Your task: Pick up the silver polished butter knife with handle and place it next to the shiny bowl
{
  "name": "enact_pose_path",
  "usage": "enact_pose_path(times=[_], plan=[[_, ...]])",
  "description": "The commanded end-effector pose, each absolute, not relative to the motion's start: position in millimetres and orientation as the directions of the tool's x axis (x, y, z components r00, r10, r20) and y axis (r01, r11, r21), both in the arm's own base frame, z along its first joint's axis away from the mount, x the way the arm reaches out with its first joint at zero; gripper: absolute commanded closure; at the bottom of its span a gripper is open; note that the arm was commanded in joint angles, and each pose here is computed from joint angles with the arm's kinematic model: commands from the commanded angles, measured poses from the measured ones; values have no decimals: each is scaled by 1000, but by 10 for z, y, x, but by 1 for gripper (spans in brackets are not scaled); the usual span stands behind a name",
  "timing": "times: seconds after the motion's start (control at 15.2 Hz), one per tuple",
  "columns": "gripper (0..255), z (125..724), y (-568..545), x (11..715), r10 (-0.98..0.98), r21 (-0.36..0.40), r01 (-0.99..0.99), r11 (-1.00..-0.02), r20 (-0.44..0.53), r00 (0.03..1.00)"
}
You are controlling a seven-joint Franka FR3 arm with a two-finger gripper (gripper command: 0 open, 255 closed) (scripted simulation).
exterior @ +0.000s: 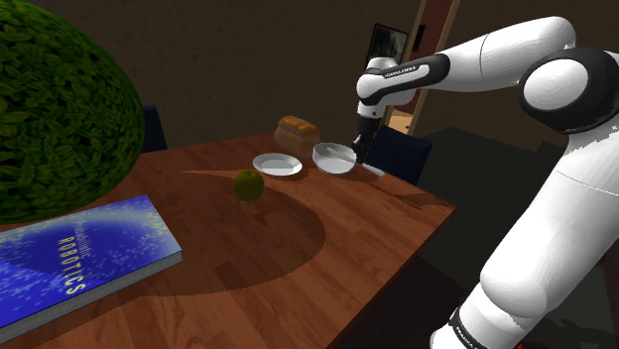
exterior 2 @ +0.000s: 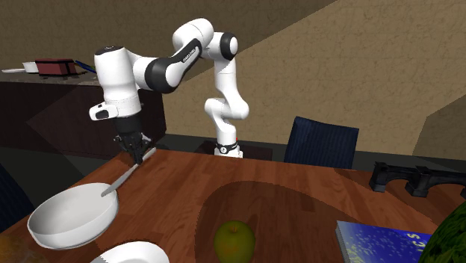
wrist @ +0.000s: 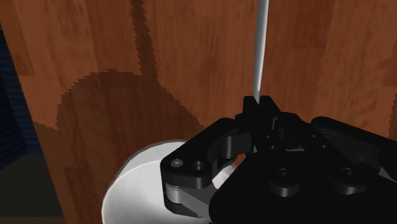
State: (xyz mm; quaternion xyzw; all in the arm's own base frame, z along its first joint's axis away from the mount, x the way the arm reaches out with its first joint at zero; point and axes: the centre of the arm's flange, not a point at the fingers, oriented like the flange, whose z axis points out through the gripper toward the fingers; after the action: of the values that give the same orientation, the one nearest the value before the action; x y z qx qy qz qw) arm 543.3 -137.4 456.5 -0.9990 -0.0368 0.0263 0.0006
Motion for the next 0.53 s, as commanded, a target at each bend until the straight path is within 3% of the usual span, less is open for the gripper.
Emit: enact_pose_path(times=[0.0, 0.46], plan=[[255, 4448, -1385, 5425, 74, -3, 74, -997, -52, 996], [255, 4079, -1385, 5425, 74, -3, 74, -997, -52, 996]])
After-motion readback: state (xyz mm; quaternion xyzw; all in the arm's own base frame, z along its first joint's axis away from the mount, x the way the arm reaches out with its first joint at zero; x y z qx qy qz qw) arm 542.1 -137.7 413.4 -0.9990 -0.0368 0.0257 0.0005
